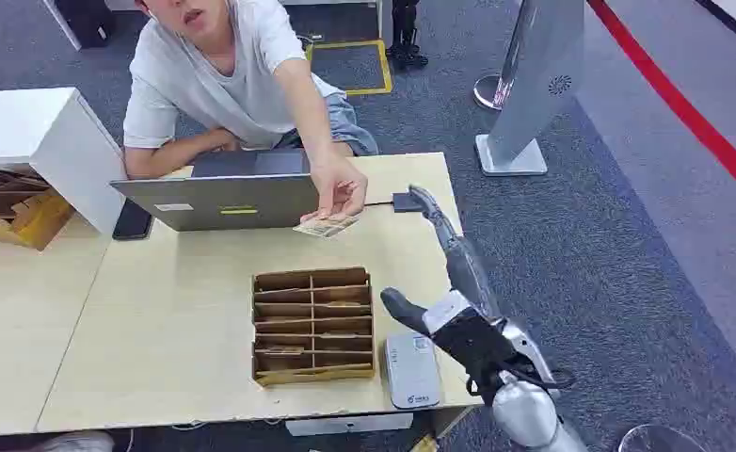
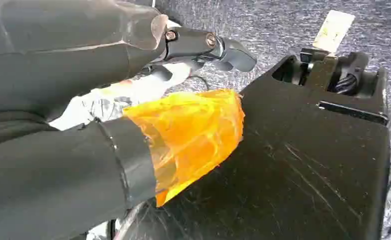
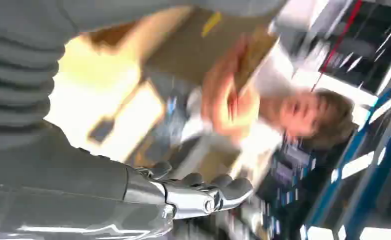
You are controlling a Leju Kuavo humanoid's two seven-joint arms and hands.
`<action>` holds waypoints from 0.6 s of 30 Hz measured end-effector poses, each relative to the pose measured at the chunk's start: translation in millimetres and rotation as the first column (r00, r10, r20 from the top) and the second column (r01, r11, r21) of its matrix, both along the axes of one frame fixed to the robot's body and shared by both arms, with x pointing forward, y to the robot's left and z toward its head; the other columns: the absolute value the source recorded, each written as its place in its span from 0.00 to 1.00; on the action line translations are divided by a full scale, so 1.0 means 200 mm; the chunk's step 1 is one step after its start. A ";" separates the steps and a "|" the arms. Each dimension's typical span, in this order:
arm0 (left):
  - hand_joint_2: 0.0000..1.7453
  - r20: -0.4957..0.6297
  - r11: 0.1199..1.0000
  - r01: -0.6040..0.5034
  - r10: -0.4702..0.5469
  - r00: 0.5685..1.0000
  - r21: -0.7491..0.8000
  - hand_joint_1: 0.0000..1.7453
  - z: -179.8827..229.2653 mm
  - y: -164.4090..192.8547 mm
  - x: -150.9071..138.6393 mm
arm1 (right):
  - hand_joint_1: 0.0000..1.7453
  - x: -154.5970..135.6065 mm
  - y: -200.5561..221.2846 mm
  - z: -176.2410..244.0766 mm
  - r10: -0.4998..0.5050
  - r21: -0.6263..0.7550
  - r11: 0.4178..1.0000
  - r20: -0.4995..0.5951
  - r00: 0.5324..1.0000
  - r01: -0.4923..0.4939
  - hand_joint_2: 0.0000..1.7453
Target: Pass the card to the sensor for recognition and then transmit it.
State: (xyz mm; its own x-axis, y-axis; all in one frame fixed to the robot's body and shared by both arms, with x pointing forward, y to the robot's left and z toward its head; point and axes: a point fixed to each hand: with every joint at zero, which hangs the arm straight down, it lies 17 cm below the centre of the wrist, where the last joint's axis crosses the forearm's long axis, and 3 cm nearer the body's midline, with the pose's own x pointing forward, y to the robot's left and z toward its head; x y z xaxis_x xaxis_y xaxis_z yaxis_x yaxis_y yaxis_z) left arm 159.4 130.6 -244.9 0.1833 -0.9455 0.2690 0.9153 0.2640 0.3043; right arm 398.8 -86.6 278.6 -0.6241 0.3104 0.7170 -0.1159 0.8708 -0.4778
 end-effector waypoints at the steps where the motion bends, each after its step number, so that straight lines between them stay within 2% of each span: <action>1: 0.00 0.001 1.000 0.000 0.000 1.000 0.001 0.00 0.00 0.00 0.00 | 0.00 0.01 0.00 0.03 -0.034 -0.032 0.999 0.039 0.999 0.035 1.00; 4: 0.00 0.004 1.000 -0.002 0.002 1.000 0.004 0.00 0.00 0.00 0.00 | 0.00 0.02 0.01 0.09 -0.098 -0.104 0.988 0.127 0.987 0.112 1.00; 6: 0.00 0.006 1.000 -0.002 0.002 1.000 0.006 0.00 0.00 0.00 0.00 | 0.00 0.02 0.01 0.13 -0.163 -0.168 0.965 0.225 0.961 0.203 1.00; 9: 0.00 0.006 1.000 -0.002 0.002 1.000 0.010 0.00 0.00 0.00 0.00 | 0.00 0.02 0.01 0.17 -0.206 -0.207 0.938 0.307 0.929 0.276 1.00; 13: 0.00 0.008 1.000 0.003 -0.003 1.000 0.012 0.00 0.00 0.01 0.00 | 0.00 0.00 0.02 0.21 -0.272 -0.281 0.852 0.483 0.833 0.441 1.00; 15: 0.00 0.009 1.000 0.004 -0.004 1.000 0.012 0.00 0.00 0.01 0.00 | 0.00 -0.01 0.03 0.20 -0.273 -0.302 0.825 0.528 0.805 0.477 1.00; 18: 0.00 0.009 1.000 0.004 -0.004 1.000 0.012 0.00 0.00 0.01 0.00 | 0.00 0.00 0.05 0.18 -0.267 -0.316 0.819 0.529 0.805 0.480 1.00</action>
